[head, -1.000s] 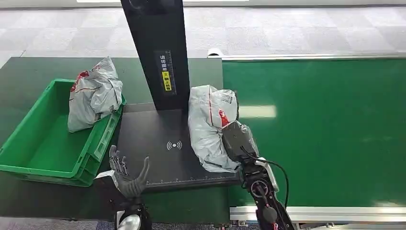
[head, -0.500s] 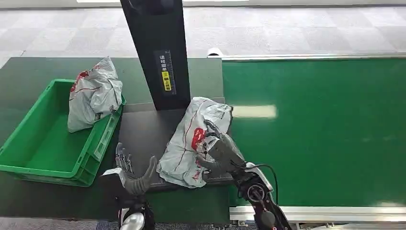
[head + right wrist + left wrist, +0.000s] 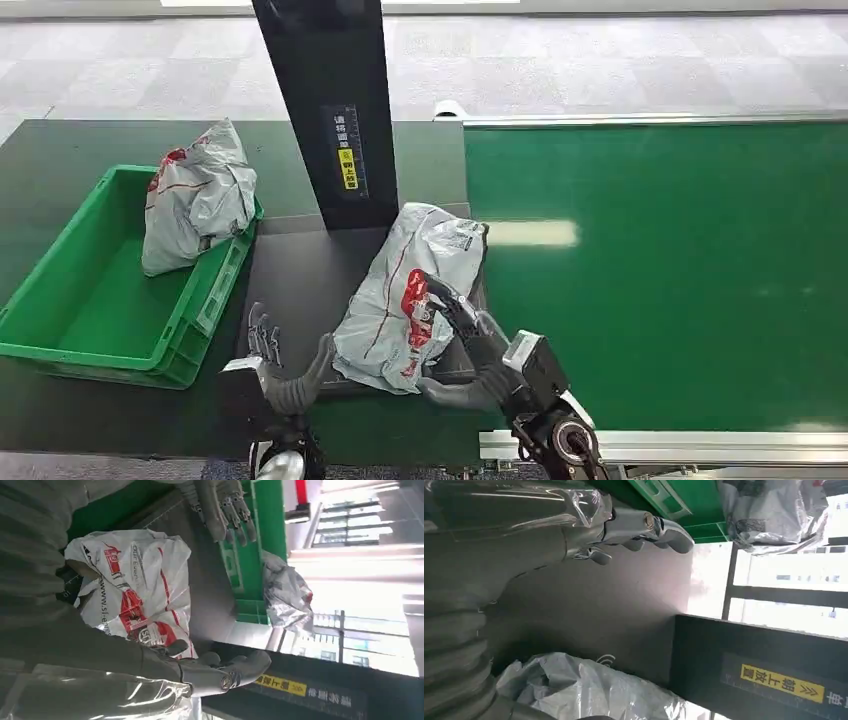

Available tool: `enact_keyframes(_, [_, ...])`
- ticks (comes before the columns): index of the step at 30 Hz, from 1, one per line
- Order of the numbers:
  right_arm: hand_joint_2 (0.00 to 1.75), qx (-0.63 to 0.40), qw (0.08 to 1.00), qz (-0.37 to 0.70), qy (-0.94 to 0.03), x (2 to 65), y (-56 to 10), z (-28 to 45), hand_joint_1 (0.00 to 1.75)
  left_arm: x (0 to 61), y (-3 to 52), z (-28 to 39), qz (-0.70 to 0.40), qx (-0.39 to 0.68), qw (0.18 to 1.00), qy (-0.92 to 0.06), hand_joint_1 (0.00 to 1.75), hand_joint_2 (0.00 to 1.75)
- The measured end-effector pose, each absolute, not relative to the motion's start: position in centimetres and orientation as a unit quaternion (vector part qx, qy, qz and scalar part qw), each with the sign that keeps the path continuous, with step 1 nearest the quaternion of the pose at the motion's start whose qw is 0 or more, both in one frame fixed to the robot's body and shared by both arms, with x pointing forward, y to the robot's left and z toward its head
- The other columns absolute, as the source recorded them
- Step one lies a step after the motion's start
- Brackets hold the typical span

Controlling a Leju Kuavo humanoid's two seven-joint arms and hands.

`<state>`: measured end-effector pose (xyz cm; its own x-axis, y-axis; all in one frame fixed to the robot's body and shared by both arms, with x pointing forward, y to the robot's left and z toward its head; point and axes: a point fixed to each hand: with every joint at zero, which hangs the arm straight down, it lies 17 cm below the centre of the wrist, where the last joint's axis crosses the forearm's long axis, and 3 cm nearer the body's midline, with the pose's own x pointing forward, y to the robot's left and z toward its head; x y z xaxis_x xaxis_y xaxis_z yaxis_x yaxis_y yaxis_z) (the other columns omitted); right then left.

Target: Moved the parcel from conveyor to table for the left to box.

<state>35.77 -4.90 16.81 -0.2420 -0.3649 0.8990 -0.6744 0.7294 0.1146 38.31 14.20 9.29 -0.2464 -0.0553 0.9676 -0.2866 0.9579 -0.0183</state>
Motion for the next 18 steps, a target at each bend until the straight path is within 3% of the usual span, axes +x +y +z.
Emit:
enact_keyframes(4, [1.75,0.268,0.533,0.090,-0.798,35.7,-9.7,16.0,0.00,38.6,11.9,11.4,0.032,0.093,0.569,-0.817,0.00,1.75])
enact_keyframes(9, [1.75,-0.123,0.553,0.046,-0.823,37.9,-22.8,14.0,0.00,40.0,6.8,16.1,-0.108,0.083,0.478,-0.868,0.00,1.75])
enact_keyframes(18, [1.75,-0.206,0.581,0.047,-0.786,36.0,-22.0,8.9,0.00,44.3,1.2,23.7,-0.279,0.176,0.353,-0.876,0.00,1.75])
